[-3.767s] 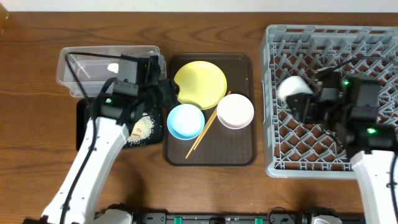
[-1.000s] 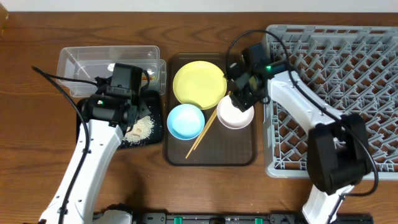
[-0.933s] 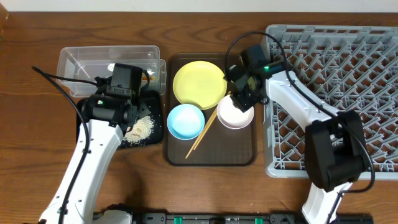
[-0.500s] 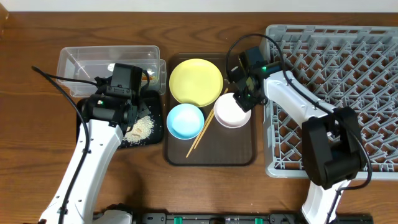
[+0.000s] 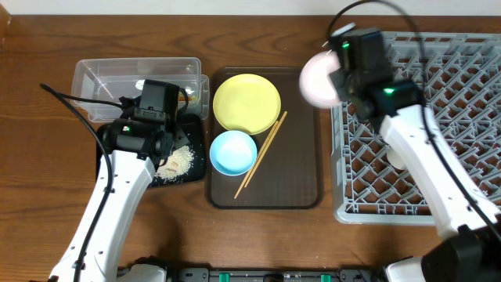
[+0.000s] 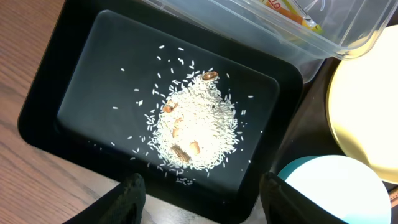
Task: Sort waste into correct bins and load items into the dishwasher rack
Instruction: 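Carry the pink bowl to the back of the rack and set it upright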
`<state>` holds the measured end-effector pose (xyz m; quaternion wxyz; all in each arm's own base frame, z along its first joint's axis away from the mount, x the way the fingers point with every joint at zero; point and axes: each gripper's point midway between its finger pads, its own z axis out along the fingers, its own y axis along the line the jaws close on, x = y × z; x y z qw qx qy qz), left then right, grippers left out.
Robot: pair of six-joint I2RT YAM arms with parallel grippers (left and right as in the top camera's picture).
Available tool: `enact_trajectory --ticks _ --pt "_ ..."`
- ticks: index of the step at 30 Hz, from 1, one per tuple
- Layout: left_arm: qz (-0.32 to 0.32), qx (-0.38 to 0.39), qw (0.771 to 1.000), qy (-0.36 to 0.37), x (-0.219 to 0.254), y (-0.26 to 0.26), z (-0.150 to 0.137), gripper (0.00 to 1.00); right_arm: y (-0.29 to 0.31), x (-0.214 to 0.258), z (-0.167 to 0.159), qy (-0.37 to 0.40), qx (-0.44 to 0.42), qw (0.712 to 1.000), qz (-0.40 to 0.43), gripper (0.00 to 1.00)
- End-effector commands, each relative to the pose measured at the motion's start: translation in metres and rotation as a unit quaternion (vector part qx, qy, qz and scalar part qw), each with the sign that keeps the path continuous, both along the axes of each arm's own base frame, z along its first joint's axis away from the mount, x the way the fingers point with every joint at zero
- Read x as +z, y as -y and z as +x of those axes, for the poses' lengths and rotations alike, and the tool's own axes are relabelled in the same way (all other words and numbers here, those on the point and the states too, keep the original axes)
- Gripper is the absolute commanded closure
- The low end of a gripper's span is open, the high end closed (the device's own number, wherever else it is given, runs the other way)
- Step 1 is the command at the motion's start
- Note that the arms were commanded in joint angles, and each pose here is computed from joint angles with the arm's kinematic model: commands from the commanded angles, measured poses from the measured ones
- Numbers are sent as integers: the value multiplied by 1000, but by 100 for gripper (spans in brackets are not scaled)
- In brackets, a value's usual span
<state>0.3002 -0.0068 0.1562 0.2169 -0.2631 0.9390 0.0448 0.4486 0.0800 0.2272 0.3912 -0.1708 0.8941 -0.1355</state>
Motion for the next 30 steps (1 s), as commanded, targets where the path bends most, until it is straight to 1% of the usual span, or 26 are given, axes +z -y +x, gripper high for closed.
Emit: enact_trajectory --ticks 1,5,8,11,15,19,23,30 --pt "5 5 1000 -10 -5 -3 -3 37 50 21 7 46 -105 991 -61 99" --pt "5 5 1000 -10 -5 -3 -3 37 91 46 14 110 -208 965 -118 100" --pt "5 5 1000 -10 -5 -3 -3 37 116 60 18 158 -286 933 -151 99" --pt "5 5 1000 -10 -5 -3 -3 37 123 53 27 169 -310 921 -163 99" --pt "5 5 1000 -10 -5 -3 -3 37 130 28 39 164 -332 911 -181 99" --pt "5 5 1000 -10 -5 -3 -3 37 128 -3 51 143 -328 913 -195 99" --pt "5 5 1000 -10 -5 -3 -3 37 122 -24 56 129 -321 917 -199 99" --pt "5 5 1000 -11 -5 -3 -3 37 106 -44 60 112 -300 924 -207 99"
